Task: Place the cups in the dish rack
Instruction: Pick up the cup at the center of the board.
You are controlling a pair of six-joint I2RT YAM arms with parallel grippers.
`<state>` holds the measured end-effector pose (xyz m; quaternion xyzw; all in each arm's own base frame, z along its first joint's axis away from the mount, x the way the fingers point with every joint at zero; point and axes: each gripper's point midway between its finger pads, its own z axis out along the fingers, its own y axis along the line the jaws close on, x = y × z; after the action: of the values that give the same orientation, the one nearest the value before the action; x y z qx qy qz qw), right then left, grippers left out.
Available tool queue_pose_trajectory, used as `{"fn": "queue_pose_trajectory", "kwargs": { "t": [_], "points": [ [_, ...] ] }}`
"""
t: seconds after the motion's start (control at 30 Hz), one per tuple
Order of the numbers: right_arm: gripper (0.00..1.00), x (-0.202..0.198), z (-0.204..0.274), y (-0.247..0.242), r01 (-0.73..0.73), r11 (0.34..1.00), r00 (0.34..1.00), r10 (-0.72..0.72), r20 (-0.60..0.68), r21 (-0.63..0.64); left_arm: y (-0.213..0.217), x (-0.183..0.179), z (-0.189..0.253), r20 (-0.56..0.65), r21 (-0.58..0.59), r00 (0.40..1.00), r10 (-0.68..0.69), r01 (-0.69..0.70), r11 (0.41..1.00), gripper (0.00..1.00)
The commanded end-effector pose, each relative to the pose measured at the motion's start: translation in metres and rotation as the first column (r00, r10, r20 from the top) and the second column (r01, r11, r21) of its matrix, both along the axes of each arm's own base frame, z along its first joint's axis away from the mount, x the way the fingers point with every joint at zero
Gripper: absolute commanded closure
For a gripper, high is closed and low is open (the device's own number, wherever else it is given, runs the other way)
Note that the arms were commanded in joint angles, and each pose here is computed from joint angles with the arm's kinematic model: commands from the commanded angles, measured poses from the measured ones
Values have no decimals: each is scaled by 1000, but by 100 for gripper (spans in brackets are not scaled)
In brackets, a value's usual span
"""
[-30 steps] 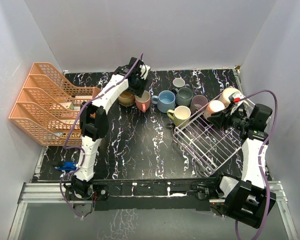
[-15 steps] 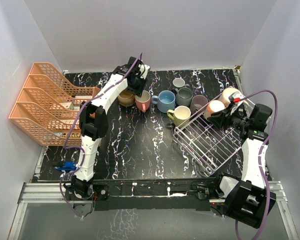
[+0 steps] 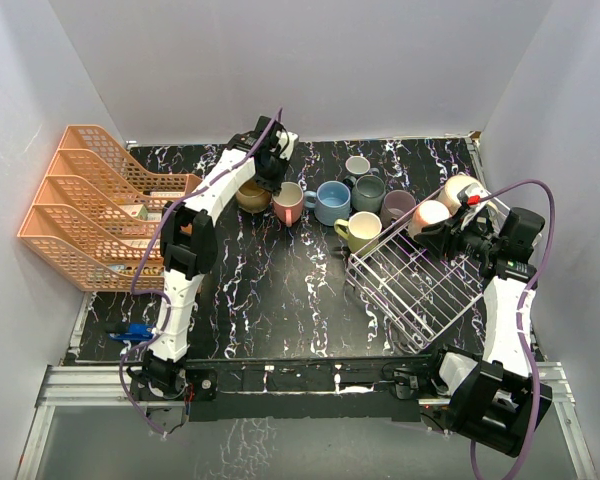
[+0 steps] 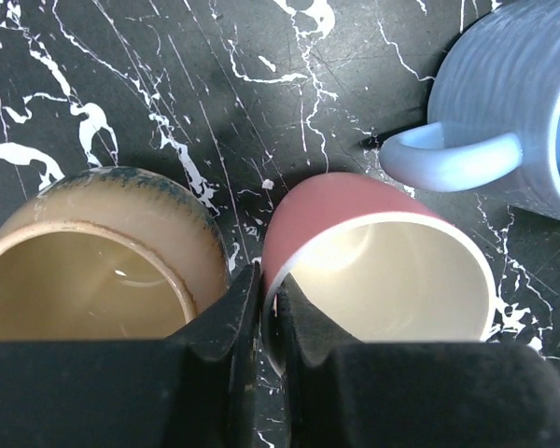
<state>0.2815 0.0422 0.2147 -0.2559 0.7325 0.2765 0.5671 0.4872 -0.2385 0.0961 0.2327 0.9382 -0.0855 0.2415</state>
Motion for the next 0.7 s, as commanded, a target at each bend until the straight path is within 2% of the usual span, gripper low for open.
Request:
{"fn": "queue_pose_trajectory", "kwargs": {
  "t": [0.0,0.07,0.37,0.67],
  "points": [
    [64,1,5,1,-18,1000,999,18,38,0,-8,-6,4,-21,-39,1000,-12,11,999,97],
    [64,1,5,1,-18,1000,999,18,38,1,-8,-8,7,-14,-47,1000,-16,15,999,100],
    [65,1,4,2,-27,1000,999,26,31,9,-5,-15,50,93,-95,996,-10,19,995,100],
    [64,-2,4,5,-46,999,999,46,26,24,6,-59,99,208,-251,976,62,-8,968,100]
  ]
}}
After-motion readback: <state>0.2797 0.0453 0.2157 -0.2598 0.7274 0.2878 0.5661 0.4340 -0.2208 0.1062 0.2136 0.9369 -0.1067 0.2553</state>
